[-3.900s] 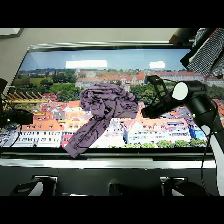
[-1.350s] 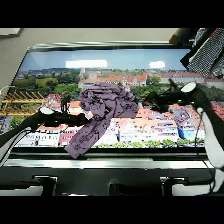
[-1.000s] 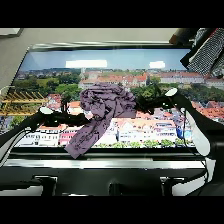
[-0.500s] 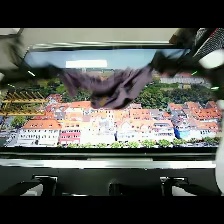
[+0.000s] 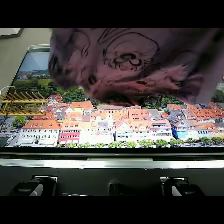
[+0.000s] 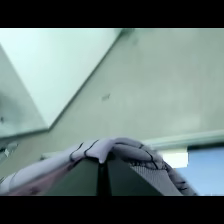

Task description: Fold the clothes and pants, and hang the long-sleeved shirts on hangers.

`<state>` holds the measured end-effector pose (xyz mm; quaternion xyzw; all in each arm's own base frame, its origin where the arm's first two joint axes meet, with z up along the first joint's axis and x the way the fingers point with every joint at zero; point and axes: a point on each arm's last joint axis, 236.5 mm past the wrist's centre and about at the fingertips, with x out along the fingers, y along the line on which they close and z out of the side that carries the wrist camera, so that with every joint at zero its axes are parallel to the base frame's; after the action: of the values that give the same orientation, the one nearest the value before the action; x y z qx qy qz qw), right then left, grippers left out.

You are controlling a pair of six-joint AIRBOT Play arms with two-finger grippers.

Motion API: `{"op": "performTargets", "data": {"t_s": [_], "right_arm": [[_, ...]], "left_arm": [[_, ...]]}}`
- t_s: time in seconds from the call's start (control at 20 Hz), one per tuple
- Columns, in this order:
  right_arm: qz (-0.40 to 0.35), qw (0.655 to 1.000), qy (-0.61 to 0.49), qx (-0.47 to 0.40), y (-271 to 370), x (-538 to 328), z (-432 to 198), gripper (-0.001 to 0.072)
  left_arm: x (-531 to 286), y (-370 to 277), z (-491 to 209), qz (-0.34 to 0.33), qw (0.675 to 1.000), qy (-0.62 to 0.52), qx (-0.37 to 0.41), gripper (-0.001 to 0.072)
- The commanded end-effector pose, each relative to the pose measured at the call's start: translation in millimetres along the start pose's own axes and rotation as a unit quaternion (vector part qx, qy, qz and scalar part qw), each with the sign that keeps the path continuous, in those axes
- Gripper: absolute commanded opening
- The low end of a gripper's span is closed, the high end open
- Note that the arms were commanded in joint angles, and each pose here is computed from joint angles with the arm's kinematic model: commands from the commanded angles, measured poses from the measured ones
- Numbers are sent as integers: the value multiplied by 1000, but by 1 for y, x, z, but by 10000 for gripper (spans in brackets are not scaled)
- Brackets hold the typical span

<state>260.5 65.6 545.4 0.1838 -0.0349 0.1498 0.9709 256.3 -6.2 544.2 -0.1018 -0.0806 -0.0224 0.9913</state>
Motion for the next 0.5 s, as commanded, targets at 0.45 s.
{"op": "performTargets", "data": {"t_s": [0.45], "right_arm": [[-43, 997, -22, 59, -69, 118, -14, 40]], "left_arm": [[35, 52, -102, 91, 987, 132, -14, 27]]}}
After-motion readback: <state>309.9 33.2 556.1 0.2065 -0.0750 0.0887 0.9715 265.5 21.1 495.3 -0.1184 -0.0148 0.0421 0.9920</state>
